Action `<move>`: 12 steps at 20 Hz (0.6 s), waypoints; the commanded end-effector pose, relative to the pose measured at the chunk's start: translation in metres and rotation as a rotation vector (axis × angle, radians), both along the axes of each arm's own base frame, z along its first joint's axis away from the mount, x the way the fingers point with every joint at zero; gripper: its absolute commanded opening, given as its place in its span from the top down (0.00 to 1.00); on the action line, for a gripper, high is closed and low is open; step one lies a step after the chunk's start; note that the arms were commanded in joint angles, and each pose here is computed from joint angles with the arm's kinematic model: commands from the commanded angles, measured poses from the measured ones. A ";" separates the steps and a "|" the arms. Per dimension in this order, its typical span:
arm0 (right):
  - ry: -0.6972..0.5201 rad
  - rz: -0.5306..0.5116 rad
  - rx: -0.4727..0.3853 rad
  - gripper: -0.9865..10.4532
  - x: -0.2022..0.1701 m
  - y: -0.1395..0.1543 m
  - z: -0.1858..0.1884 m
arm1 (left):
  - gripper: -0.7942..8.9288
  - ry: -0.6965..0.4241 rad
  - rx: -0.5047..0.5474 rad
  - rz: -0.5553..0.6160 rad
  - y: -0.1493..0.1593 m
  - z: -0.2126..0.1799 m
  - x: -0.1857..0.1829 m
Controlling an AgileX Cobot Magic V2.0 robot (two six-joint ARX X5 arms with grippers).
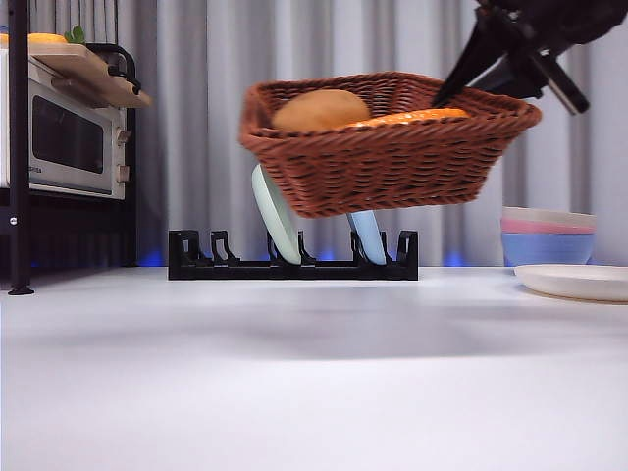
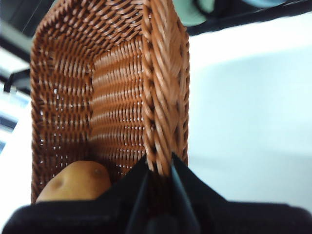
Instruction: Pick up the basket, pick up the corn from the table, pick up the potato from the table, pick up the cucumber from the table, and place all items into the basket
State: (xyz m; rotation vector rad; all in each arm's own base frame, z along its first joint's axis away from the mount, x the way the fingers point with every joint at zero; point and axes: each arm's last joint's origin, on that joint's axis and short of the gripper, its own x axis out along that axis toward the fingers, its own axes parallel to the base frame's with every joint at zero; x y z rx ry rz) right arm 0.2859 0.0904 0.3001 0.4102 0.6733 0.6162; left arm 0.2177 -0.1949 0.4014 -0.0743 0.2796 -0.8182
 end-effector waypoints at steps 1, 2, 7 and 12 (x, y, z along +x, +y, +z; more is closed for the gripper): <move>-0.020 0.011 0.015 0.92 -0.002 0.011 0.006 | 0.93 0.083 -0.014 0.114 -0.010 -0.018 0.016; -0.019 0.024 0.016 0.92 -0.004 0.015 0.006 | 0.93 0.094 0.008 0.147 -0.014 -0.026 0.023; -0.016 0.050 0.018 0.92 -0.006 0.022 0.006 | 0.92 0.137 0.099 0.241 -0.021 -0.052 0.045; -0.010 0.047 0.023 0.92 -0.006 0.022 0.006 | 0.92 0.141 0.211 0.327 -0.008 -0.059 0.051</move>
